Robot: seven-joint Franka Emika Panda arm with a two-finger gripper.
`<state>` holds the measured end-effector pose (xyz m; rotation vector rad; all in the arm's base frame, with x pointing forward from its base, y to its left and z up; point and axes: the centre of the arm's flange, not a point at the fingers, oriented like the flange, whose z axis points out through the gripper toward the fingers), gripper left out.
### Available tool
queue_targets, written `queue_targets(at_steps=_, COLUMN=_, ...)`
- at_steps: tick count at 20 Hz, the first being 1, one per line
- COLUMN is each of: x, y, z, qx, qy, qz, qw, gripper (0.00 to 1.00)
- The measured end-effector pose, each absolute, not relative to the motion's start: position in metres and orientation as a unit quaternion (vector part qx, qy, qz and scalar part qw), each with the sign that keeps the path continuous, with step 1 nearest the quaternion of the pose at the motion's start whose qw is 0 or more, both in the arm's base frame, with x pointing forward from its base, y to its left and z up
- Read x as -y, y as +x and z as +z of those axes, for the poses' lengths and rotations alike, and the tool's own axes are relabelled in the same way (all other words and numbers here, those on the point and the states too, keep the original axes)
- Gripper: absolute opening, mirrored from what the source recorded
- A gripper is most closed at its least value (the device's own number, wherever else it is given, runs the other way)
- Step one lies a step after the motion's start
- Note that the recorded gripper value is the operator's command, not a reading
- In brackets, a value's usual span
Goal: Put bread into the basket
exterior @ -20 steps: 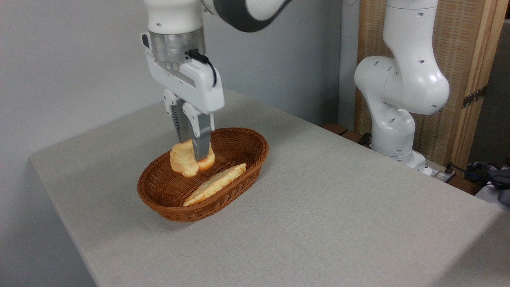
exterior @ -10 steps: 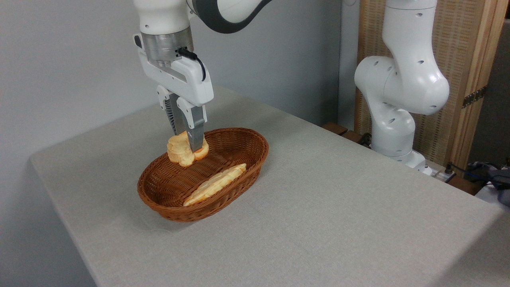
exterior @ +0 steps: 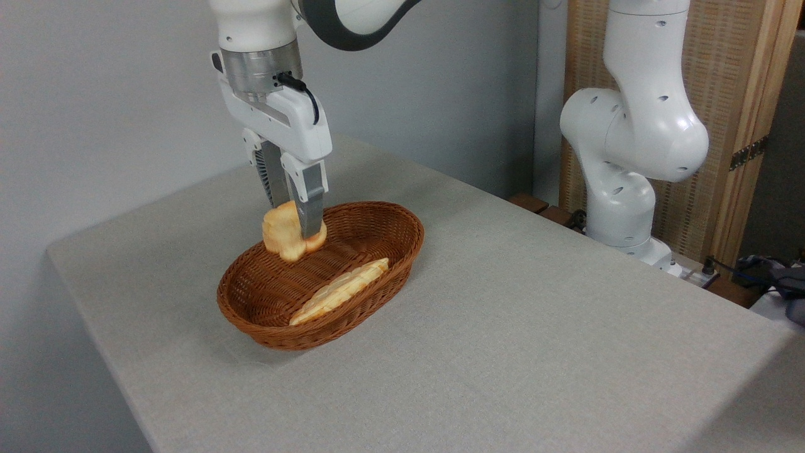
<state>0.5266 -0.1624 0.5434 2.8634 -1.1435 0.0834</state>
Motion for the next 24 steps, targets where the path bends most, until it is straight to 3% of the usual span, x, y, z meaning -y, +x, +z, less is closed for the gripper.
queue_targets(at_steps=8, x=0.155, y=0.528, z=0.55, qx=0.371, qy=0.928, qz=0.031, qw=0.027, gripper=1.0)
queue_targets(at_steps=12, x=0.122, y=0.532, z=0.571, qx=0.347, qy=0.937, qz=0.019, qw=0.028, gripper=1.0)
queue_targets(at_steps=18, x=0.043, y=0.543, z=0.615, qx=0.318, qy=0.947, qz=0.045, qw=0.024, gripper=1.0)
queue_targets(at_steps=24, x=0.04, y=0.543, z=0.618, qx=0.318, qy=0.947, qz=0.047, qw=0.024, gripper=1.0)
